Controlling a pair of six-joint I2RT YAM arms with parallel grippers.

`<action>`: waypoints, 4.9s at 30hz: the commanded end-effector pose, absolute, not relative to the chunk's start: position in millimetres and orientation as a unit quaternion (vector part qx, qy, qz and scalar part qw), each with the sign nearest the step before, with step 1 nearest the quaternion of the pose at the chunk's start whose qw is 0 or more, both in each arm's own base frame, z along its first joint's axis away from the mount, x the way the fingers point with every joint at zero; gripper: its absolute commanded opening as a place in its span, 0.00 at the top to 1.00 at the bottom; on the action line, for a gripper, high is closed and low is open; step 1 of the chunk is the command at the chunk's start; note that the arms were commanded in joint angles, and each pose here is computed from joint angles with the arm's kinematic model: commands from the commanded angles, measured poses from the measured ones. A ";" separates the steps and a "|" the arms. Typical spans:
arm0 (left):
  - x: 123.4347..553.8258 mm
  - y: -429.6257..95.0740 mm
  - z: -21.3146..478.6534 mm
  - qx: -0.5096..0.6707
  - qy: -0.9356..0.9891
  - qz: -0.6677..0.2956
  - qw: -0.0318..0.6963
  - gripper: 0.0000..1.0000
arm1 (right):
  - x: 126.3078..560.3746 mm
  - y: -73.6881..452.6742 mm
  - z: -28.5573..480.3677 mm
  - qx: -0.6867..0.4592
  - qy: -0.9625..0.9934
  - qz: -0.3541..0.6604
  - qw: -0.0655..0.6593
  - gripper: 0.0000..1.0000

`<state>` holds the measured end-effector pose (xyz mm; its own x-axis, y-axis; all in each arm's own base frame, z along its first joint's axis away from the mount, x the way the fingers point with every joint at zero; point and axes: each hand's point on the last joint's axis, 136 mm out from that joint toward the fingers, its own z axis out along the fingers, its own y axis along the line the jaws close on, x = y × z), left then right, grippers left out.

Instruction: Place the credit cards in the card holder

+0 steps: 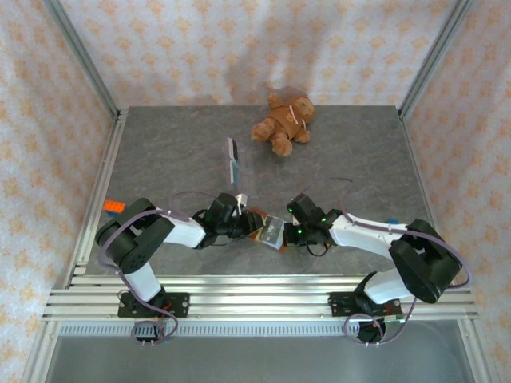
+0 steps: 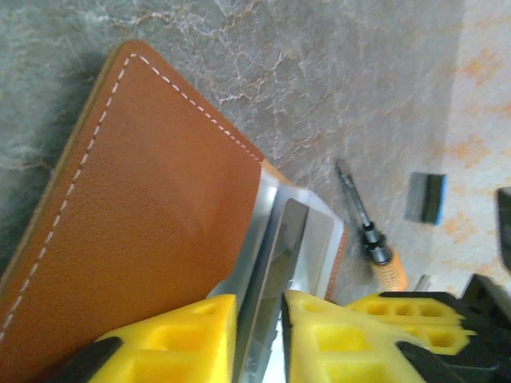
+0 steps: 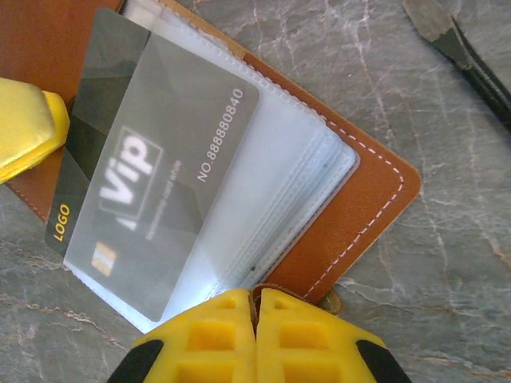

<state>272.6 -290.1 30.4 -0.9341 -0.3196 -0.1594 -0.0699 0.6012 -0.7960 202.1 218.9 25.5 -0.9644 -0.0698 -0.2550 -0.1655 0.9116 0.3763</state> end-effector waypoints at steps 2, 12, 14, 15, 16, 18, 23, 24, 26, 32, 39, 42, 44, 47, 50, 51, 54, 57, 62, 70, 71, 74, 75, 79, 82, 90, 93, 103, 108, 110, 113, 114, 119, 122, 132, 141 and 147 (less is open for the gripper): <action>265.5 -276.1 10.9 -0.075 0.918 -0.370 0.125 0.88 | 202.2 201.3 23.1 -0.081 0.979 0.145 0.120 1.00; 263.2 -282.1 14.9 -0.059 0.919 -0.374 0.110 0.98 | 215.1 198.2 28.5 -0.101 0.979 0.115 0.138 1.00; 259.7 -278.6 16.1 -0.065 0.919 -0.373 0.108 0.98 | 217.4 190.9 29.4 -0.106 0.980 0.092 0.141 1.00; 257.2 -275.6 15.8 -0.069 0.921 -0.368 0.106 0.98 | 219.3 186.6 30.5 -0.105 0.981 0.080 0.144 1.00; 255.0 -272.7 15.9 -0.073 0.922 -0.365 0.105 0.98 | 221.0 182.8 31.3 -0.103 0.981 0.071 0.147 1.00; 249.2 -267.1 14.9 -0.081 0.924 -0.360 0.101 0.97 | 224.6 175.8 33.3 -0.097 0.982 0.058 0.150 1.00; 242.2 -259.1 26.1 -0.111 0.913 -0.376 0.112 0.95 | 233.2 175.7 40.3 -0.104 0.980 0.054 0.161 0.88; 242.6 -256.8 30.8 -0.112 0.913 -0.374 0.119 0.94 | 234.2 176.2 40.7 -0.105 0.980 0.053 0.162 0.86; 243.6 -249.9 39.8 -0.111 0.916 -0.361 0.133 0.89 | 238.4 178.1 44.1 -0.105 0.980 0.051 0.164 0.76; 252.0 -246.1 53.9 -0.065 0.930 -0.327 0.153 0.79 | 244.7 192.1 60.9 -0.046 0.981 0.093 0.162 0.38; 263.5 -264.4 44.1 -0.045 0.928 -0.341 0.144 0.79 | 250.4 202.2 54.6 0.029 0.983 0.094 0.155 0.20; 261.0 -262.5 29.7 -0.046 0.934 -0.329 0.131 0.80 | 253.1 210.8 51.5 0.029 0.983 0.080 0.162 0.14; 258.0 -259.6 21.5 -0.053 0.936 -0.325 0.125 0.80 | 255.1 213.6 49.7 0.024 0.983 0.063 0.171 0.01; 253.4 -255.5 14.9 -0.065 0.935 -0.326 0.124 0.81 | 258.4 219.1 47.1 0.018 0.982 0.054 0.178 0.00; 249.7 -251.4 10.3 -0.075 0.935 -0.325 0.123 0.82 | 260.7 224.7 44.6 0.007 0.982 0.043 0.182 0.00; 248.5 -250.3 9.1 -0.079 0.934 -0.326 0.123 0.82 | 261.2 227.1 43.5 0.002 0.983 0.041 0.182 0.00; 246.4 -247.3 7.9 -0.086 0.933 -0.327 0.126 0.83 | 262.6 228.2 38.5 -0.009 0.983 0.018 0.183 0.00; 244.6 -244.0 7.7 -0.092 0.932 -0.326 0.129 0.83 | 263.2 227.1 31.9 -0.013 0.983 0.005 0.183 0.02; 242.7 -240.5 6.0 -0.094 0.934 -0.319 0.129 0.83 | 262.9 221.8 22.7 -0.016 0.984 -0.017 0.179 0.09; 239.3 -234.6 3.1 -0.110 0.934 -0.313 0.128 0.84 | 256.0 217.2 27.4 -0.026 0.983 -0.007 0.182 0.22; 239.5 -233.9 3.3 -0.112 0.934 -0.313 0.129 0.84 | 255.1 217.2 27.9 -0.027 0.983 -0.004 0.182 0.23; 238.4 -229.8 1.6 -0.120 0.935 -0.307 0.131 0.85 | 251.6 214.4 26.8 -0.035 0.983 -0.003 0.181 0.28; 238.0 -229.1 1.3 -0.122 0.935 -0.306 0.131 0.85 | 250.6 212.8 25.9 -0.036 0.983 -0.005 0.181 0.28; 237.6 -229.3 0.6 -0.125 0.934 -0.308 0.130 0.85 | 248.4 214.9 28.0 -0.041 0.983 0.004 0.178 0.25; 237.9 -229.7 0.8 -0.126 0.934 -0.309 0.129 0.85 | 247.4 223.4 37.6 -0.041 0.983 0.031 0.177 0.21; 238.3 -229.6 0.2 -0.126 0.935 -0.306 0.128 0.85 | 231.7 240.8 35.8 -0.054 0.984 0.077 0.151 0.13; 238.2 -229.3 -0.1 -0.127 0.935 -0.306 0.128 0.85 | 224.4 239.2 26.5 -0.062 0.986 0.065 0.144 0.11; 236.7 -226.3 -3.0 -0.125 0.939 -0.295 0.125 0.85 | 219.2 198.2 21.1 -0.069 0.985 -0.026 0.156 0.14; 235.4 -225.9 -4.9 -0.126 0.940 -0.294 0.122 0.85 | 223.0 184.2 27.3 -0.078 0.980 -0.064 0.170 0.18; 235.4 -225.9 -4.1 -0.127 0.938 -0.297 0.123 0.85 | 223.6 185.7 30.5 -0.079 0.980 -0.060 0.172 0.18; 235.4 -227.2 -1.3 -0.127 0.937 -0.302 0.124 0.85 | 222.9 196.7 39.0 -0.075 0.982 -0.025 0.173 0.15; 235.6 -228.4 0.3 -0.125 0.936 -0.305 0.124 0.85 | 222.8 199.9 43.6 -0.072 0.982 -0.014 0.175 0.13; 238.7 -237.1 13.0 -0.120 0.927 -0.331 0.128 0.84 | 222.9 201.0 70.5 -0.055 0.979 0.013 0.195 0.11; 239.6 -240.7 18.7 -0.113 0.926 -0.338 0.127 0.84 | 213.0 208.4 77.1 -0.063 0.981 0.048 0.177 0.17; 246.6 -230.2 59.9 -0.055 0.936 -0.293 0.187 0.83 | 191.3 244.6 67.4 -0.022 0.976 0.178 0.122 0.37; 256.0 -269.9 84.7 -0.011 0.914 -0.349 0.209 0.81 | 203.3 218.5 38.8 0.017 0.983 0.130 0.126 0.34; 256.2 -278.3 48.9 -0.017 0.921 -0.346 0.177 0.82 | 206.4 214.8 31.6 0.029 0.983 0.136 0.119 0.36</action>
<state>250.8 -270.7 49.2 -0.9416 -0.1559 -0.2986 0.0711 0.7746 -0.6284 204.4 218.5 37.2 -0.9726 0.0686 -0.2221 0.0041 0.9603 0.2789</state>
